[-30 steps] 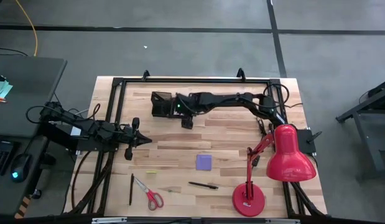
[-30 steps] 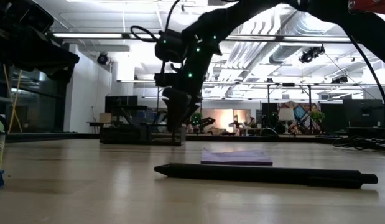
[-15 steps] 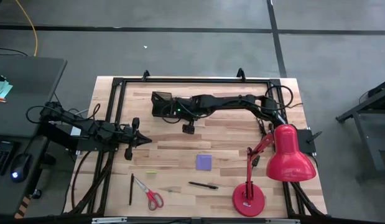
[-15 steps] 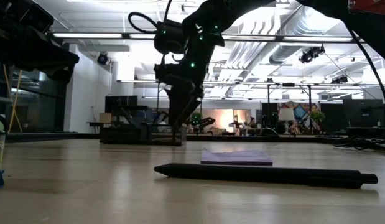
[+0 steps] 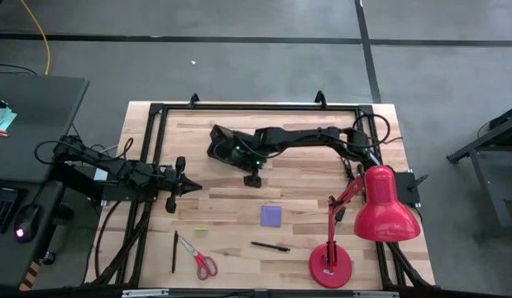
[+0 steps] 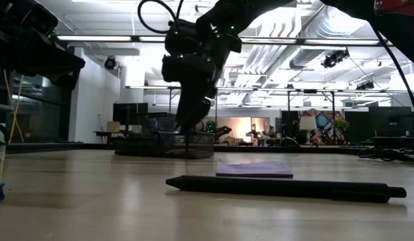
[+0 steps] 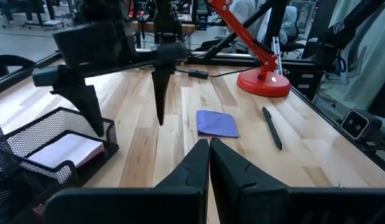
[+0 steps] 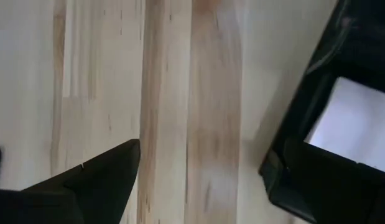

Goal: Pick and place office supplies into organizer
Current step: Adjust the black desk organizer, then put the yellow eraser into the black desk organizer

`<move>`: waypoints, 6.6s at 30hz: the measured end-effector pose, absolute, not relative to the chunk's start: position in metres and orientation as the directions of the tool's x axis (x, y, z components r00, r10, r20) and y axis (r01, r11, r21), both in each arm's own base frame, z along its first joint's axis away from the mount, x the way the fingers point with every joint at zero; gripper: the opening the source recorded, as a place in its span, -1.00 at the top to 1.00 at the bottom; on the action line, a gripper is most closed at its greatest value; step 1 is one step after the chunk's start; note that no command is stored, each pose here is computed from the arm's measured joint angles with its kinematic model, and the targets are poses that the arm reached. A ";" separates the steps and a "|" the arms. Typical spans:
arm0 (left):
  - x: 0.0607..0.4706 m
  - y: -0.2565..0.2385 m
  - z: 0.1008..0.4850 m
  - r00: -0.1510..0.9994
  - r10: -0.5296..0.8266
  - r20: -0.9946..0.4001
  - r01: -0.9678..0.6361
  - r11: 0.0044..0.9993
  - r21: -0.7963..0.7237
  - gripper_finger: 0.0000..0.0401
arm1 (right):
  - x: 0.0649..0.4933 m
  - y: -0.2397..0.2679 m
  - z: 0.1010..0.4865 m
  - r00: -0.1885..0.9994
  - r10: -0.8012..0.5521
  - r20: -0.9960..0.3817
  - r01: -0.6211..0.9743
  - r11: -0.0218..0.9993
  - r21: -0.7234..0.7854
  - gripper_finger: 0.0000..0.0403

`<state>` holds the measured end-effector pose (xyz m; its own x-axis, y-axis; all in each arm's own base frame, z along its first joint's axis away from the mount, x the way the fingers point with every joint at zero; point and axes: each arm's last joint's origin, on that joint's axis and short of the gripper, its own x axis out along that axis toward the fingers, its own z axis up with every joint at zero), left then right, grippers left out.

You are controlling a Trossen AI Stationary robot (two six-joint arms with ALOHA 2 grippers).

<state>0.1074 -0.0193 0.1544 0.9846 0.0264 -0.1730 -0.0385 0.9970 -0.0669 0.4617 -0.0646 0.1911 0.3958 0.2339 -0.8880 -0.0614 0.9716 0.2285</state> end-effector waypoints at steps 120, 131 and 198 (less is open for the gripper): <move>0.107 -0.019 0.154 0.985 0.026 -0.173 -0.038 0.997 -0.067 1.00 | 0.504 -0.006 0.201 0.636 -0.014 -0.772 0.189 0.972 0.138 -0.92; 0.107 -0.019 0.154 0.985 0.026 -0.173 -0.038 0.997 -0.067 1.00 | 0.505 -0.001 0.201 0.638 0.037 -0.770 0.085 0.989 0.118 -0.48; 0.107 -0.019 0.154 0.984 0.026 -0.174 -0.038 0.997 -0.067 1.00 | 0.146 -0.011 0.158 0.995 -0.097 -0.033 0.100 0.988 0.114 1.00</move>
